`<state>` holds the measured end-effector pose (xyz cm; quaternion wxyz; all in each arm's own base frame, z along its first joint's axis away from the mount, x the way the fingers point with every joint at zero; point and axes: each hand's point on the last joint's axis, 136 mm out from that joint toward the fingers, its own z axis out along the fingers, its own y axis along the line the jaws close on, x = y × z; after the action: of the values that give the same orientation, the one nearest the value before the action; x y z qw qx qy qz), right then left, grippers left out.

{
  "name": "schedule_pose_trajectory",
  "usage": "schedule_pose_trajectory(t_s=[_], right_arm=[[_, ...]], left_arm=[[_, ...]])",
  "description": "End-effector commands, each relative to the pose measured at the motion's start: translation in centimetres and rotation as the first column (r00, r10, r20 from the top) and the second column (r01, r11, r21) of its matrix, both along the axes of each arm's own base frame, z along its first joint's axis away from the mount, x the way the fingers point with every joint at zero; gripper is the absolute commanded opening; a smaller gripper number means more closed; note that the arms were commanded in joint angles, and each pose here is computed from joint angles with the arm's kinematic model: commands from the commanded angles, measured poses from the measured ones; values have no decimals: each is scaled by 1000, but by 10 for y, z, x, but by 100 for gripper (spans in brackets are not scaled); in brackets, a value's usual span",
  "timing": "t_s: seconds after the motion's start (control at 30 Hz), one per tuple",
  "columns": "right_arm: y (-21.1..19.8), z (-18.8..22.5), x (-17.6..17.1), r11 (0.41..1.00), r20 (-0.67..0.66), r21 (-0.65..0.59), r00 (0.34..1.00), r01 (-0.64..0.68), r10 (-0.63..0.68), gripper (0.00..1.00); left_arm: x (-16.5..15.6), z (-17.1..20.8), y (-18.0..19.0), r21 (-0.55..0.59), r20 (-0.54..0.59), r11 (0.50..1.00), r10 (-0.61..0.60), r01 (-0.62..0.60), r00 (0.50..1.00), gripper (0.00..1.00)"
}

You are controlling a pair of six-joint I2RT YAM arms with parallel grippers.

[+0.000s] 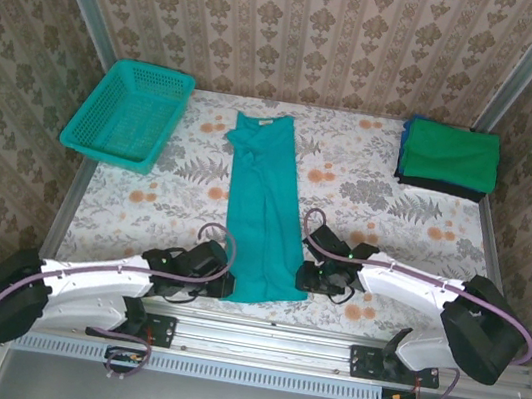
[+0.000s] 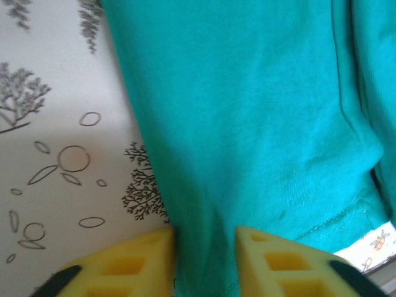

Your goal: Fold and stack the t-shirts

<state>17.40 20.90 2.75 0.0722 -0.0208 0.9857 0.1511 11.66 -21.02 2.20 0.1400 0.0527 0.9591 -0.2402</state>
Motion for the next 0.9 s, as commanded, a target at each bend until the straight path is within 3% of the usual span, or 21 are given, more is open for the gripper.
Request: schedule_pose_trajectory(t_s=[0.0, 0.37, 0.4, 0.57, 0.67, 0.87], right_arm=[[14, 5, -6, 999, -15, 33, 1000, -25, 25, 42], [23, -10, -19, 999, -53, -13, 998, -40, 39, 39], [24, -11, -20, 999, -55, -16, 997, -45, 44, 36], [21, 1, -15, 998, -29, -39, 999, -46, 45, 21], [20, 17, -9, 998, 8, -38, 999, -43, 43, 12], [34, 57, 19, 997, 99, -24, 992, -71, 73, 6]], left_arm=[[-3, -5, 10, 25, -15, 1000, 16, -15, 1000, 38], [-24, -19, 7, 38, -93, 997, -61, 65, 994, 39], [-26, -20, 6, 34, -95, 997, -67, 71, 993, 37], [-25, -11, -6, -19, -77, 995, -101, 100, 992, 3], [-19, 5, -14, -65, -34, 992, -109, 107, 993, 0], [18, 52, -5, -118, 75, 992, -44, 52, 996, 0]])
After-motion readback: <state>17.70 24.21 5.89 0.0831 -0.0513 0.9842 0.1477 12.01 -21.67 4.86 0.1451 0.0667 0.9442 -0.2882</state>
